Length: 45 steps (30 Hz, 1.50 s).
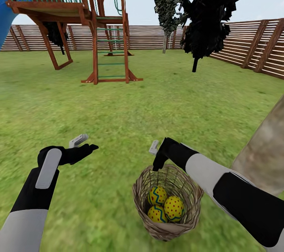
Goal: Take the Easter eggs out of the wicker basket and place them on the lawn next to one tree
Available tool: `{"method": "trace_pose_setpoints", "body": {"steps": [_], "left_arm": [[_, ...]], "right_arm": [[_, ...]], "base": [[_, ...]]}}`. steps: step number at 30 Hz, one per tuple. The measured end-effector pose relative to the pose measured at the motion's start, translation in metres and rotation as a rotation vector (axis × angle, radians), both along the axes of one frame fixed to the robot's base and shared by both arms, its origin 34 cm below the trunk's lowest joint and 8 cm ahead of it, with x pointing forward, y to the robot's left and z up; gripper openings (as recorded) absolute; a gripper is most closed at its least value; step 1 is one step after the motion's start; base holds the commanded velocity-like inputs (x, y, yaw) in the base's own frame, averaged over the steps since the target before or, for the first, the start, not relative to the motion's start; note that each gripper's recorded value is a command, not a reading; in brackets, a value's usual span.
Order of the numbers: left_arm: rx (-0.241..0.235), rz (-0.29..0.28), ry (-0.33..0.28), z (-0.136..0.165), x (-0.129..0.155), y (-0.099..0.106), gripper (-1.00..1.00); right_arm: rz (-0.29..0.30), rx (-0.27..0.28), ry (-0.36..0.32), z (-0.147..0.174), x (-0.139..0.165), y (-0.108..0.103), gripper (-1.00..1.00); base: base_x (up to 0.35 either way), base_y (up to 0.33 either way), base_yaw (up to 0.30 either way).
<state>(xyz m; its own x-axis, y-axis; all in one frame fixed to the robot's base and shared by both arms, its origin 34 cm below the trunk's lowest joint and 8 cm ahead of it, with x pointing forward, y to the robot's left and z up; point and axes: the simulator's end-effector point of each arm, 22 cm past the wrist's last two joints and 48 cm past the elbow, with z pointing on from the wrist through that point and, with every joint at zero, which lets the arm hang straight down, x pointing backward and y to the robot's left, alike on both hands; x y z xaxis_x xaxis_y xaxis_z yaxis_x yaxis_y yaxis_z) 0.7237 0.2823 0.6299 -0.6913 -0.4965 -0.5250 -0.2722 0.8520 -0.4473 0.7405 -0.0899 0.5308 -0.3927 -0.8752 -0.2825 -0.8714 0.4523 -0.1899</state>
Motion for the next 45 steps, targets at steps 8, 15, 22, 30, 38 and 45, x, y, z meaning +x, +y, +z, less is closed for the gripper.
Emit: {"method": "trace_pose_setpoints", "body": {"steps": [8,15,22,30,38,45], "left_arm": [[0.001,0.001,0.000,-0.017,-0.004,0.001,1.00],[0.002,0.004,-0.001,-0.032,-0.007,0.003,1.00],[0.003,0.004,-0.001,-0.048,-0.011,0.004,1.00],[0.003,0.004,-0.001,-0.065,-0.016,0.004,1.00],[0.003,0.006,-0.002,-0.083,-0.020,0.004,1.00],[0.002,0.007,-0.002,-0.099,-0.025,0.005,1.00]], "right_arm": [[0.015,0.015,0.042,-0.019,-0.013,0.004,1.00],[0.011,0.001,0.043,-0.037,-0.017,-0.001,1.00],[0.022,-0.005,0.038,-0.051,-0.020,0.000,1.00],[0.042,-0.014,0.032,-0.070,-0.025,0.000,1.00],[0.138,-0.067,0.006,-0.094,-0.031,-0.003,1.00],[0.143,-0.077,-0.008,-0.113,-0.029,-0.027,1.00]], "base": [[0.000,0.000,0.000],[0.000,0.000,0.000],[0.000,0.000,0.000],[0.000,0.000,0.000],[0.000,0.000,0.000],[0.000,0.000,0.000]]}}
